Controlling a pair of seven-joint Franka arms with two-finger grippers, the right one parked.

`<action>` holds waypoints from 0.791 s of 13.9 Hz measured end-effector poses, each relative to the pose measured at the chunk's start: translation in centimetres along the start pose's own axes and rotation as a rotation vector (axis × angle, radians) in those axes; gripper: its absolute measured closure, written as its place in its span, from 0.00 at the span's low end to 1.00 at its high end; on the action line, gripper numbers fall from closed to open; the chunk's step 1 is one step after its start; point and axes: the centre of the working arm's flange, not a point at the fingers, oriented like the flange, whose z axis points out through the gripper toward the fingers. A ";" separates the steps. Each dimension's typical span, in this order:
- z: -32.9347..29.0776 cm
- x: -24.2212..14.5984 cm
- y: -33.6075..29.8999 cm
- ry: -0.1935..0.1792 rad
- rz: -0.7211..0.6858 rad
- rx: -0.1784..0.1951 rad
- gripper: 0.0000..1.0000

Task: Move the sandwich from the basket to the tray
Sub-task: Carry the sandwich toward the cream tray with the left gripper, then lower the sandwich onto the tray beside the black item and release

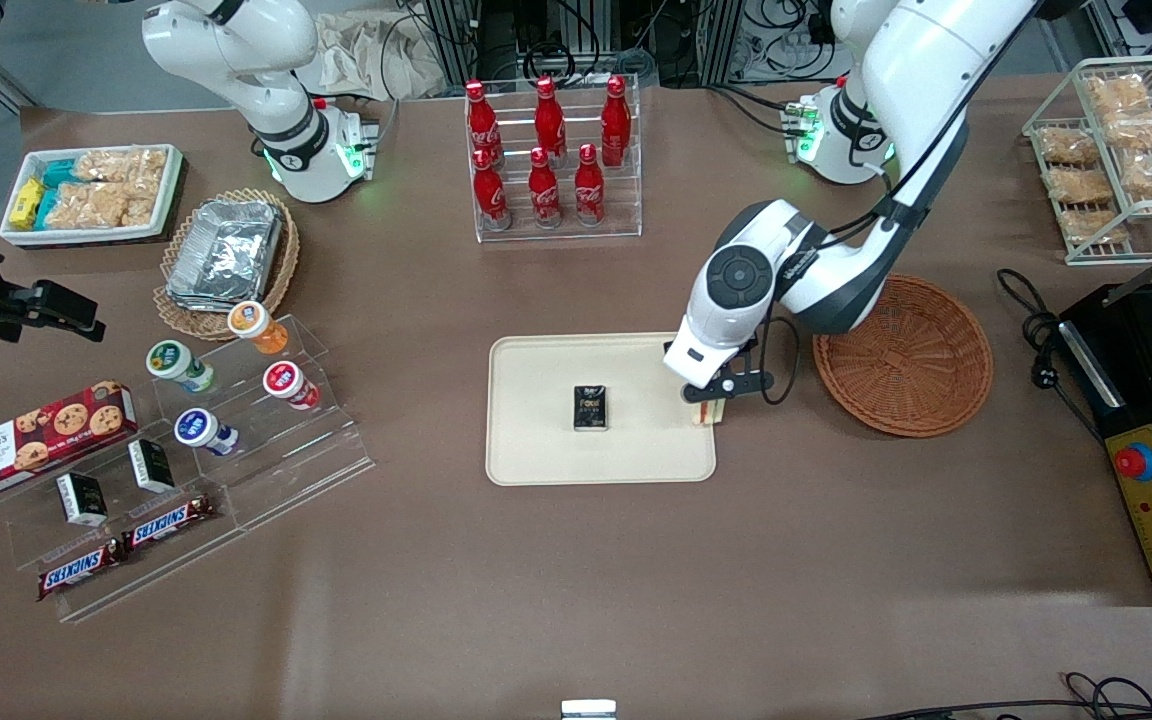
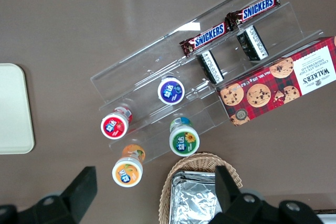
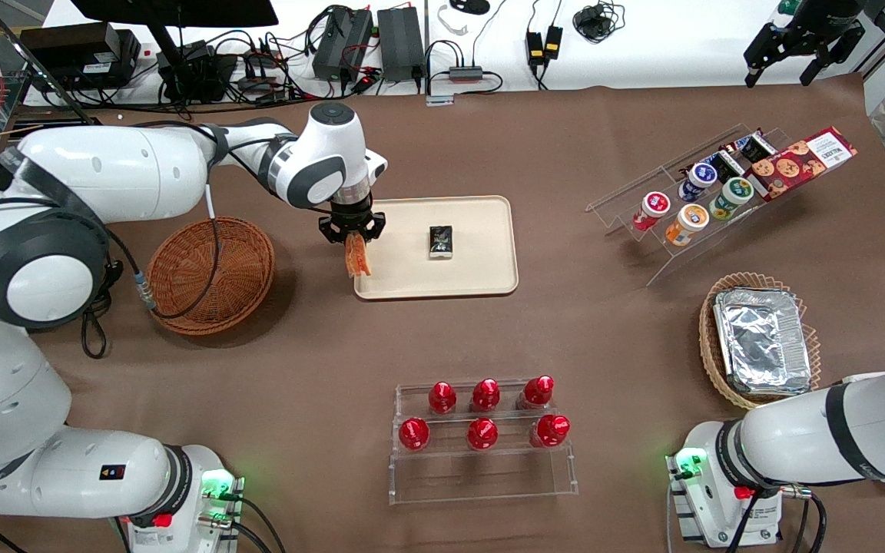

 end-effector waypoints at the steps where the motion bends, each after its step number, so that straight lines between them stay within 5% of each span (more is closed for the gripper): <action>1: 0.6 0.3 0.3 0.000 0.002 0.005 0.66; 11: 3.5 1.4 2.2 0.019 0.017 0.032 0.64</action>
